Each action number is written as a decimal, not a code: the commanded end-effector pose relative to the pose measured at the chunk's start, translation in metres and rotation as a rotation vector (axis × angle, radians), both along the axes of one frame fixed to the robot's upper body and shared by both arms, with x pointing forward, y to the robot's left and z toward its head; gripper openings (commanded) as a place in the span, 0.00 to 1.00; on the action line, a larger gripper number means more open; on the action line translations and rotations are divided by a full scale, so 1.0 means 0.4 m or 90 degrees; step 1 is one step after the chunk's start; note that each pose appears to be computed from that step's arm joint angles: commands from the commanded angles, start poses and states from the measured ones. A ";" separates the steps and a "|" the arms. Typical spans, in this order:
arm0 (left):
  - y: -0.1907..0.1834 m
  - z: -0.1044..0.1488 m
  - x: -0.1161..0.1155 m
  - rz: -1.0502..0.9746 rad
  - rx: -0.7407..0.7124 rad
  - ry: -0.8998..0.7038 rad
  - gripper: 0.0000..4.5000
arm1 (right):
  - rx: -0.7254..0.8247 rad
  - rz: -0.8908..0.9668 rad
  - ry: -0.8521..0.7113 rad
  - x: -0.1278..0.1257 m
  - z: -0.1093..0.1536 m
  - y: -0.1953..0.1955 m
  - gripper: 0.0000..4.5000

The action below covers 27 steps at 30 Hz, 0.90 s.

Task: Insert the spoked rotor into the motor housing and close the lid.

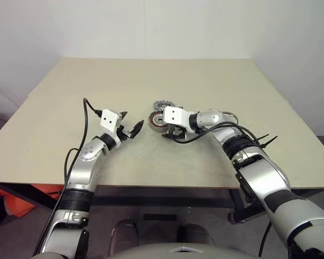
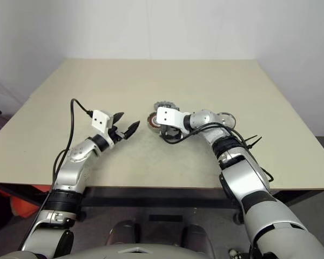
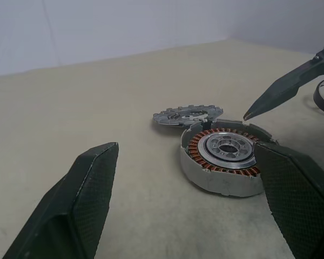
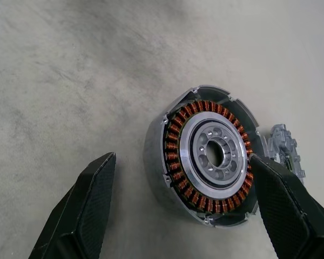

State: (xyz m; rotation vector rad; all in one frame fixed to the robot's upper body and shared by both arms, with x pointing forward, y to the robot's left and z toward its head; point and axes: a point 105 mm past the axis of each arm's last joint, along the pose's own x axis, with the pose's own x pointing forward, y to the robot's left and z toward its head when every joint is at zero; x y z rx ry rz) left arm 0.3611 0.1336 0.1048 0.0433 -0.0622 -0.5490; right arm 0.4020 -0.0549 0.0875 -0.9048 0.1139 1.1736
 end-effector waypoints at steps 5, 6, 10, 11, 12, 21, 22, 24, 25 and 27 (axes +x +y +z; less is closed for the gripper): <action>0.001 0.042 0.001 0.000 0.007 -0.039 0.94 | 0.002 -0.015 -0.025 0.020 0.019 0.010 0.95; 0.001 0.042 0.001 0.000 0.008 -0.039 0.95 | 0.001 -0.019 -0.026 0.022 0.017 0.008 0.90; 0.000 0.042 0.002 0.000 0.009 -0.039 0.95 | 0.001 -0.027 -0.029 0.027 0.019 0.005 0.62; 0.000 0.043 0.002 0.000 0.009 -0.039 0.95 | 0.000 -0.029 -0.030 0.028 0.018 0.004 0.53; 0.000 0.043 0.002 0.000 0.009 -0.039 0.95 | -0.001 -0.032 -0.032 0.029 0.018 0.003 0.46; 0.003 0.042 0.003 0.004 0.011 -0.040 0.95 | -0.006 -0.024 -0.031 0.028 0.017 0.006 0.01; 0.003 0.042 0.003 0.005 0.011 -0.040 0.95 | -0.007 -0.023 -0.032 0.027 0.017 0.006 0.01; 0.004 0.041 0.003 0.006 0.011 -0.039 0.95 | -0.008 -0.023 -0.034 0.028 0.018 0.006 0.01; 0.004 0.041 0.003 0.006 0.011 -0.039 0.95 | -0.008 -0.022 -0.036 0.028 0.020 0.005 0.01; 0.005 0.041 0.003 0.007 0.011 -0.040 0.95 | -0.008 -0.022 -0.040 0.030 0.024 0.004 0.01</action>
